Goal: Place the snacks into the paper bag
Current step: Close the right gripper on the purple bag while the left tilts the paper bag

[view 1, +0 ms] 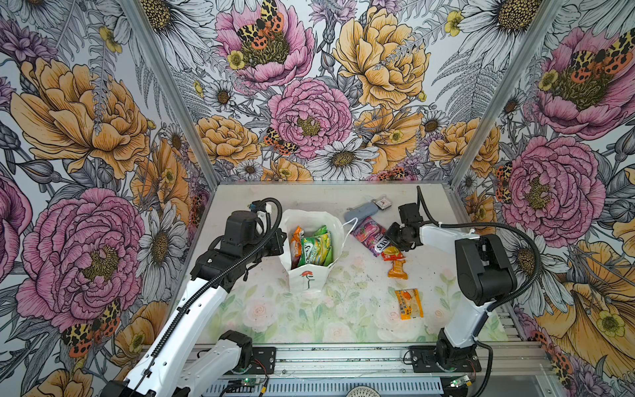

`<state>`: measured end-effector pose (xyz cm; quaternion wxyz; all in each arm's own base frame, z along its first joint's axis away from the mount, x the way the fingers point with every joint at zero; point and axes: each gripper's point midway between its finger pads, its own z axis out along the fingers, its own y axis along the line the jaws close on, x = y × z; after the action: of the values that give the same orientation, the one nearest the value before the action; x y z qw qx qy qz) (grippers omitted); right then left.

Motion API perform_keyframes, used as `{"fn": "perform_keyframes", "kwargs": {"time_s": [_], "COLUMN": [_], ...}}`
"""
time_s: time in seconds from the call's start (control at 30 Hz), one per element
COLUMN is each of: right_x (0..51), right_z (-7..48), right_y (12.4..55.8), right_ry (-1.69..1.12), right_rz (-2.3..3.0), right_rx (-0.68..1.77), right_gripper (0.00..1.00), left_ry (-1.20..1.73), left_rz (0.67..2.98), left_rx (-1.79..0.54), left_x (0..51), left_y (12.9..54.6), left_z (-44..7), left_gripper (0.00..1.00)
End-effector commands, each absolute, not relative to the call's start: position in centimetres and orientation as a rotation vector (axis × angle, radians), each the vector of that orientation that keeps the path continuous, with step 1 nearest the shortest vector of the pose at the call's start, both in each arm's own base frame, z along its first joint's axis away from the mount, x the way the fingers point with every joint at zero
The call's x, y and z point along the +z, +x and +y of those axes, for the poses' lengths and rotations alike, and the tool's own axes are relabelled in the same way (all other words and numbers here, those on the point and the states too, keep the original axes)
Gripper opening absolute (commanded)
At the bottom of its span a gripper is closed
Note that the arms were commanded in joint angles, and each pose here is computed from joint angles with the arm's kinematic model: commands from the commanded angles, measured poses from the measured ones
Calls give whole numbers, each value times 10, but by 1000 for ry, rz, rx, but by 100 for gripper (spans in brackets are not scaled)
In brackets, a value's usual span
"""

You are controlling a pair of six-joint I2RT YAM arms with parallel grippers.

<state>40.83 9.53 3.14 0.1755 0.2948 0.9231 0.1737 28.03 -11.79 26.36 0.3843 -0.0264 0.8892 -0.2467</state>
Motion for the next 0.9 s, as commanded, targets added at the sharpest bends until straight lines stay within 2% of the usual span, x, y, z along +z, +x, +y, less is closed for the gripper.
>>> {"fn": "perform_keyframes", "kwargs": {"time_s": [0.0,0.13,0.33,0.53,0.77,0.8,0.87], "right_x": [36,34,40,35,23,25,30], "right_z": [91,90,106,117,123,124,125], "right_y": [407,407,423,430,431,432,433], "right_ry": [842,849,829,865,919,921,921], "right_rz": [2587,2591,2579,2568,2555,2543,2513], "right_rx": [457,455,587,656,719,734,761], "right_gripper": [47,47,43,33,33,31,14], "left_ry": [-20,1,-12,-29,-36,-40,-39], "left_rz": [2235,2264,2249,2225,2214,2212,2210], "left_rx": [-626,-574,-549,-554,-564,-567,-572], "left_x": [269,262,264,263,264,265,265], "left_y": [290,295,294,291,290,291,291], "left_z": [-110,-105,-100,-96,-96,-96,-96], "left_gripper": [0,0,0,0,0,0,0]}}
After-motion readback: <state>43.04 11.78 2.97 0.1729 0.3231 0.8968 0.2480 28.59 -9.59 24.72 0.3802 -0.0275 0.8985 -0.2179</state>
